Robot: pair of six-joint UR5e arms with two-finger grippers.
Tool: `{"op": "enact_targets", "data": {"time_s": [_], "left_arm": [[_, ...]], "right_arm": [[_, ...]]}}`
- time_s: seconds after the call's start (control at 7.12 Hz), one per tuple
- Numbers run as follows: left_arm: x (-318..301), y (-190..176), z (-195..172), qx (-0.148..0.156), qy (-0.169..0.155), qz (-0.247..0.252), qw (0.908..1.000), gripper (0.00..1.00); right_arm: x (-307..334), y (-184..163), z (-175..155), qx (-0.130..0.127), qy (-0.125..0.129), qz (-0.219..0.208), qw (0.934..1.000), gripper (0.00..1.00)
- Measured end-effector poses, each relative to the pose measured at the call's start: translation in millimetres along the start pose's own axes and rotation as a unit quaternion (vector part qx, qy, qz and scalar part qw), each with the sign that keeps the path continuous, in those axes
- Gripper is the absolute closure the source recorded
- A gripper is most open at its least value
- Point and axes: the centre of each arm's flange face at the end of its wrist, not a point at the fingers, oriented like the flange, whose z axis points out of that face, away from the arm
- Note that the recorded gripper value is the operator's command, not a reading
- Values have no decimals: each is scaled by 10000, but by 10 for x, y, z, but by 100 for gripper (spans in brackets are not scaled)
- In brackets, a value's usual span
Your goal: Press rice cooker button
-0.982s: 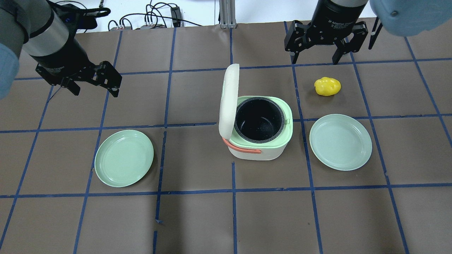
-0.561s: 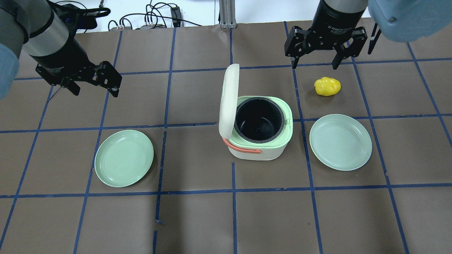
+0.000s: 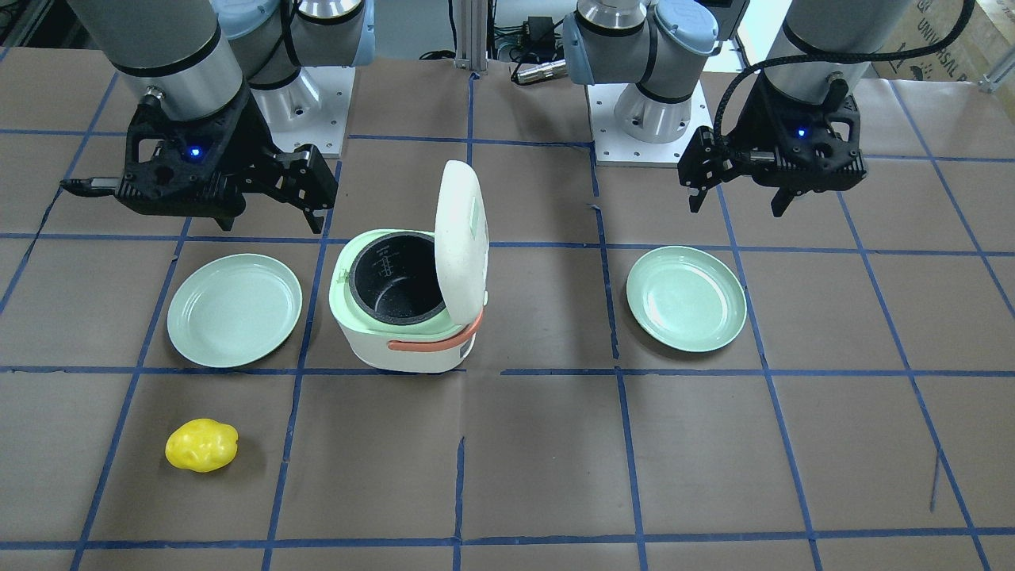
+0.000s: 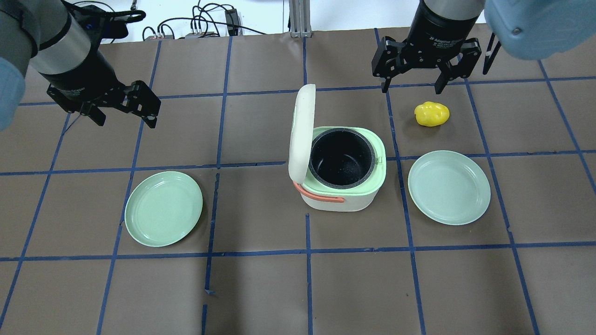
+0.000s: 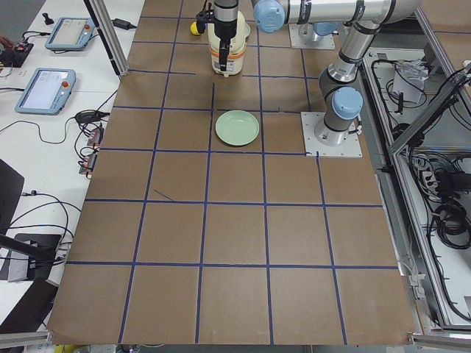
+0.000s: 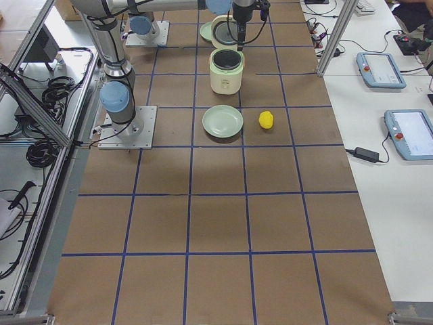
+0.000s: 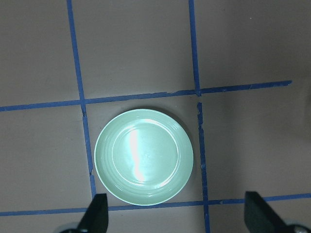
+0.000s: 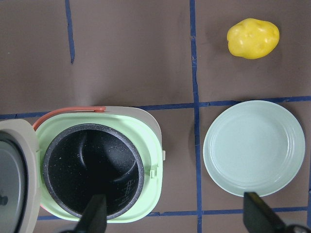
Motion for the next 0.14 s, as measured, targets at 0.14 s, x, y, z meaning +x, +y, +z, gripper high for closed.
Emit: {"op": "enact_targets", "data": {"time_s": [0.14], "left_arm": [[0, 0, 0, 0, 0, 0, 10000, 0]], "right_arm": [[-4, 6, -1, 2, -6, -3, 10000, 0]]}}
